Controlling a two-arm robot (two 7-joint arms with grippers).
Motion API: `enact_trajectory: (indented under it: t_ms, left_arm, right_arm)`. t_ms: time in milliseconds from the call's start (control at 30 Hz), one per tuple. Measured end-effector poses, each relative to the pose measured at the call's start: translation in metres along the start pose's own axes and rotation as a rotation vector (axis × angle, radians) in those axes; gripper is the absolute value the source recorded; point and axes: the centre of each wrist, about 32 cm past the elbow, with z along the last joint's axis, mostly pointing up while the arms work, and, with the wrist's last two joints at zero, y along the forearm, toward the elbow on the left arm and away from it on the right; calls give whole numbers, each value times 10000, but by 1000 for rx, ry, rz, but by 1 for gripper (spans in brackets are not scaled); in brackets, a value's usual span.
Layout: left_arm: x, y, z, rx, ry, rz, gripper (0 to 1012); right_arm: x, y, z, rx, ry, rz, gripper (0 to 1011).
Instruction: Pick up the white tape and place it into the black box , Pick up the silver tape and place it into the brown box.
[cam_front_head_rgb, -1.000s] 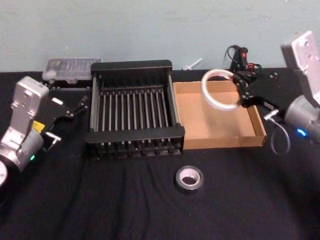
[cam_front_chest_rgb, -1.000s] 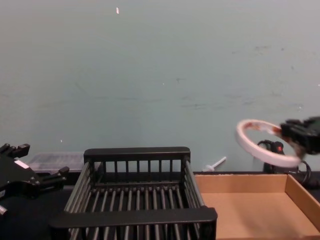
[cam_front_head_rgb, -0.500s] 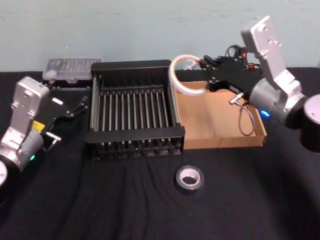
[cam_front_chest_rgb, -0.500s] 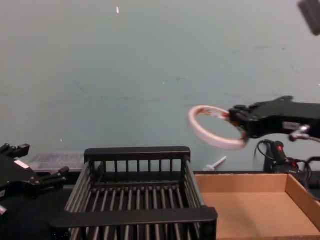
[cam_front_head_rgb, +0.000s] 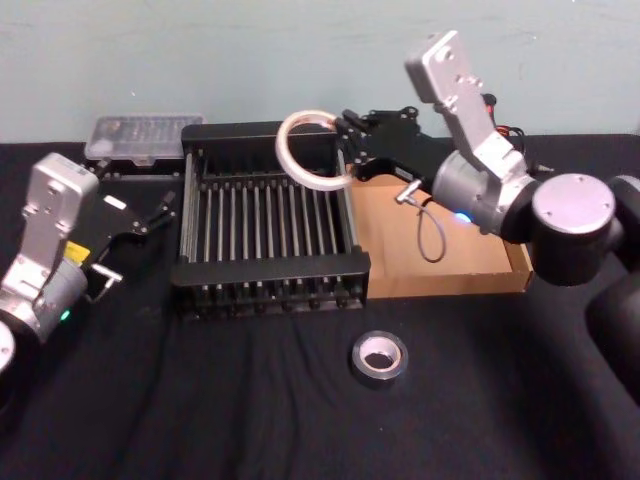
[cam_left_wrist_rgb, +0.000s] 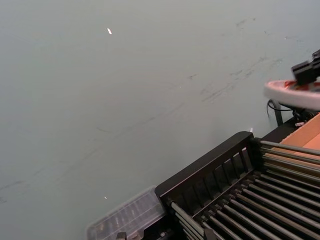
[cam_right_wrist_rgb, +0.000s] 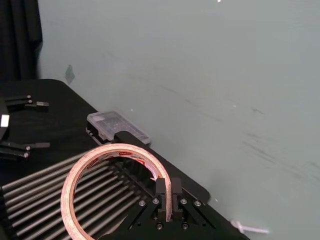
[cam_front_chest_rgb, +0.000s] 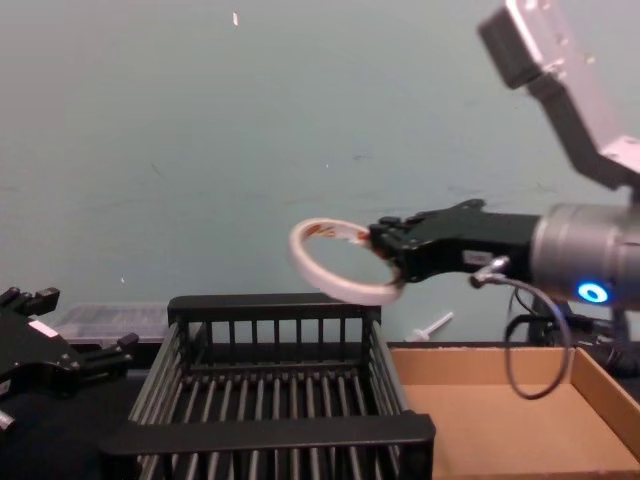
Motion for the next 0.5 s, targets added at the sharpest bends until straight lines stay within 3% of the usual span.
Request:
enact_trajectory:
  t_ms: [500]
  left_arm:
    - [0,0,0,0,0,0,1001]
  right_arm:
    - [-156,302,-125,-63,9,12,71]
